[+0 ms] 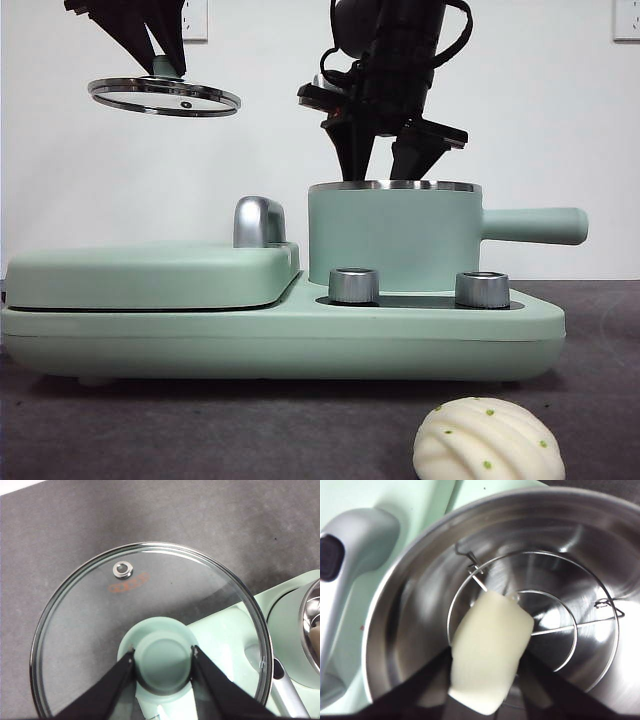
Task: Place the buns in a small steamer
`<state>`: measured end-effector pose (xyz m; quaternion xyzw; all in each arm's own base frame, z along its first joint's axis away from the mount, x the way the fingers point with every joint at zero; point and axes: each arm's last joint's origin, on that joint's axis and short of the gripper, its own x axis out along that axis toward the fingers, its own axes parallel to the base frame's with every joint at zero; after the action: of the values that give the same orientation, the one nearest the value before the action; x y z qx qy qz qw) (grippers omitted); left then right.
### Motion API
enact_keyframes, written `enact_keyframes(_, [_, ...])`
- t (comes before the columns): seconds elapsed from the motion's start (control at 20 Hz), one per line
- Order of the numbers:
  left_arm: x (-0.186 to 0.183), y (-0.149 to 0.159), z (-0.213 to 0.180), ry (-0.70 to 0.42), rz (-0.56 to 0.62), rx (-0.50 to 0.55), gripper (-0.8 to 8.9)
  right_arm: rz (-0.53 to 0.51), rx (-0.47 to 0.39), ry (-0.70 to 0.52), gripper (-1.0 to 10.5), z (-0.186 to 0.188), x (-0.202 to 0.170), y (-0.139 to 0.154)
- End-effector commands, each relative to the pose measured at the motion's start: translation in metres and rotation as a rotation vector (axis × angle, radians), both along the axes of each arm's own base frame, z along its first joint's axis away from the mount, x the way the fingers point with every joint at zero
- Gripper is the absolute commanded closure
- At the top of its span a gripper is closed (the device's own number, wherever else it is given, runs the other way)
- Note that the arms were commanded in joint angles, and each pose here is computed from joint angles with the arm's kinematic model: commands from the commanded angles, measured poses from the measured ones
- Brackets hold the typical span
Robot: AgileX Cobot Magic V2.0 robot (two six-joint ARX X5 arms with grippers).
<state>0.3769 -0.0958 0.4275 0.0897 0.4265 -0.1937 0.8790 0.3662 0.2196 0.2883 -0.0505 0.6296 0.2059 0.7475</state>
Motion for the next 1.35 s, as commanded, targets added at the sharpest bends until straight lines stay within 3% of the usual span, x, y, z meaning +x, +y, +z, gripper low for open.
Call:
enact_keyframes(0.05, [-0.005,0.001,0.014,-0.064,-0.003,-0.021,7.98,0.018,0.009,-0.028,6.5,-0.003,0.006,0.007])
enact_keyframes(0.25, [-0.004,0.001,0.014,-0.066,-0.003,-0.022,7.98,0.015,0.017,-0.036,5.0,-0.002,0.008,0.006])
enact_keyframes(0.7, [-0.004,0.001,0.013,-0.065,-0.001,-0.024,7.98,0.012,0.036,-0.159,5.0,0.073,-0.014,-0.012])
enact_keyframes(1.0, [-0.004,0.000,0.013,-0.062,0.001,-0.027,7.98,0.047,0.042,-0.185,5.0,0.107,-0.087,-0.039])
enact_keyframes(1.35, [-0.005,-0.001,0.013,-0.062,-0.008,-0.034,7.98,0.104,-0.058,-0.084,5.0,0.071,-0.190,-0.073])
